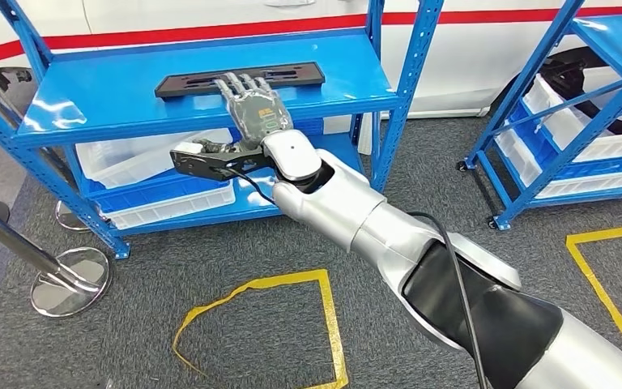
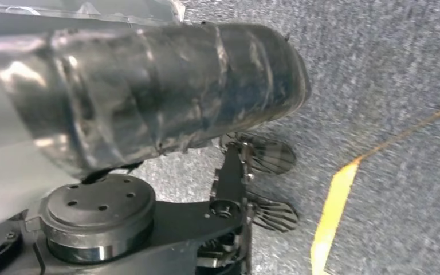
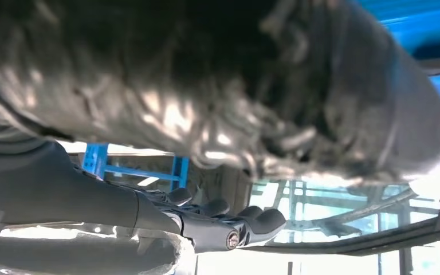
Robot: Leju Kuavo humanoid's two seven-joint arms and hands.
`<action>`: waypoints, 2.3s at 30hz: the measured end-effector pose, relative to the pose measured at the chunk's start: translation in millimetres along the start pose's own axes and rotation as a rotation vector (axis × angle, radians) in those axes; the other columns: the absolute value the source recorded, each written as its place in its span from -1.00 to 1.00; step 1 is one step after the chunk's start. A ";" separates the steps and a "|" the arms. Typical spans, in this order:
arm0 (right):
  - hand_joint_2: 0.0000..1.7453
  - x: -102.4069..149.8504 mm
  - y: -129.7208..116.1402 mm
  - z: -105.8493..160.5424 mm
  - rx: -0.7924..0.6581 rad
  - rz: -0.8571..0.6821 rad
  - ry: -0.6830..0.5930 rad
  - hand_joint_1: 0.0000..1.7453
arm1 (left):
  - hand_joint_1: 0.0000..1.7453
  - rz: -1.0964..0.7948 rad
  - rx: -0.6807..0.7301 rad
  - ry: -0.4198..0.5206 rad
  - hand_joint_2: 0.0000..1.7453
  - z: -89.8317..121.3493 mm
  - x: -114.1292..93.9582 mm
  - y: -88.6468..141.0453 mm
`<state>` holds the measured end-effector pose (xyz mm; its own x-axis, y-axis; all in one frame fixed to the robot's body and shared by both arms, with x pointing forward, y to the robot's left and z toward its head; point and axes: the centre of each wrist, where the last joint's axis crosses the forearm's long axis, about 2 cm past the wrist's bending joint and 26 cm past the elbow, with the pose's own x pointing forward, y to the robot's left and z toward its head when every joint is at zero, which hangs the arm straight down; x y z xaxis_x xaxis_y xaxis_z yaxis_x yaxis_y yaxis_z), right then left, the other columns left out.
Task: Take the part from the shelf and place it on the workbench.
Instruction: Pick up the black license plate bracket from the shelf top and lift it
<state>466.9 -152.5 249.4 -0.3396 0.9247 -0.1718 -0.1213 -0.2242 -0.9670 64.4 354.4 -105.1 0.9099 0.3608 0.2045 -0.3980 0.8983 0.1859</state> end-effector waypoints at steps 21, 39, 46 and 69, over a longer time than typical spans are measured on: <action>-1.00 -1.2 6.6 1.0 0.025 0.014 0.003 -1.00 | -1.00 -0.002 0.015 0.005 -1.00 -0.2 -1.2 2.0; -1.00 35.0 -8.0 -0.7 0.042 0.048 -0.077 -1.00 | -1.00 -0.005 0.010 0.008 -1.00 0.4 -1.2 -2.1; -1.00 47.6 -16.0 -1.0 0.031 0.046 -0.110 -1.00 | -1.00 -0.011 0.007 0.004 -1.00 0.3 -2.0 -1.9; -1.00 68.1 -23.6 -0.4 0.011 0.050 -0.180 -1.00 | -1.00 -0.011 -0.002 -0.006 -1.00 0.9 -3.4 -5.5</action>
<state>447.0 -84.1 260.5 -0.5065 0.8428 -0.1822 -0.1101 -0.2728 -0.9558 63.4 348.0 -105.9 0.9134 0.3500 0.2079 -0.3882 0.9026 0.1862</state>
